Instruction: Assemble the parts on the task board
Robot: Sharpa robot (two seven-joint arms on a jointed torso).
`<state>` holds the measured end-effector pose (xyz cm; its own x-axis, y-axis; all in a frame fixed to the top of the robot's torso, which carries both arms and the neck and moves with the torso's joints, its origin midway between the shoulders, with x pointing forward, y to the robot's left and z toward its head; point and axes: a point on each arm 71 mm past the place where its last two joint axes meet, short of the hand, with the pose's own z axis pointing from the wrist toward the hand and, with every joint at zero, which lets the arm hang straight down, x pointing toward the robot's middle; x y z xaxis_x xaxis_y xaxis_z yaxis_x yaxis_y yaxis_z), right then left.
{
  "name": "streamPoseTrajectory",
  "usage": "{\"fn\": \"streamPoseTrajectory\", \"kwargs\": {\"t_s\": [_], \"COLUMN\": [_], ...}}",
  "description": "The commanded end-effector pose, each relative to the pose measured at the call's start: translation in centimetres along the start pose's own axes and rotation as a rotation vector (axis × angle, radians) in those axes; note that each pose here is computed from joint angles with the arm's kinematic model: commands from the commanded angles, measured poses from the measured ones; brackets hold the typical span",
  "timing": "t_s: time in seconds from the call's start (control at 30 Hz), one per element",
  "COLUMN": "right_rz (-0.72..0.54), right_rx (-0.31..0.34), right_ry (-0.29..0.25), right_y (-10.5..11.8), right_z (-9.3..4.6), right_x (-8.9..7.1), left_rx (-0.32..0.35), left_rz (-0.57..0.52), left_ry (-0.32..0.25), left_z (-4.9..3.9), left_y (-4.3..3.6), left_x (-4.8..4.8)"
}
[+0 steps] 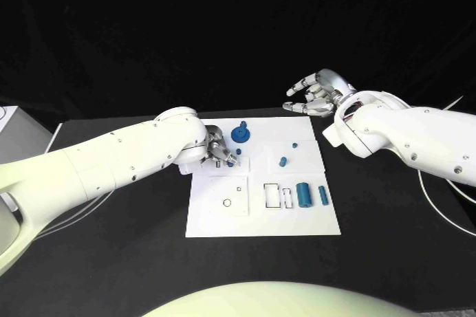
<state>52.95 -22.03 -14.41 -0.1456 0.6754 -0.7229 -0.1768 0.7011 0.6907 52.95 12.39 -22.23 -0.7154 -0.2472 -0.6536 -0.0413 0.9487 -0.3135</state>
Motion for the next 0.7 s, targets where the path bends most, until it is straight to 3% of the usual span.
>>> {"fn": "streamPoseTrajectory", "kwargs": {"t_s": [0.03, 0.43, 0.7], "right_rz": [-0.004, -0.003, -0.004], "right_rx": [-0.018, -0.021, -0.020], "right_ry": [-0.001, -0.009, -0.012], "right_y": [0.13, 0.07, -0.02], "right_z": [-0.05, -0.12, -0.12], "right_x": [-0.02, -0.17, -0.25], "left_rx": [-0.008, -0.015, 0.006], "left_rz": [0.021, 0.013, -0.029], "left_ry": [0.036, 0.017, 0.015], "left_z": [0.38, 0.23, -0.49], "left_y": [0.38, 0.98, 1.14], "left_x": [1.06, 0.85, 0.51]}}
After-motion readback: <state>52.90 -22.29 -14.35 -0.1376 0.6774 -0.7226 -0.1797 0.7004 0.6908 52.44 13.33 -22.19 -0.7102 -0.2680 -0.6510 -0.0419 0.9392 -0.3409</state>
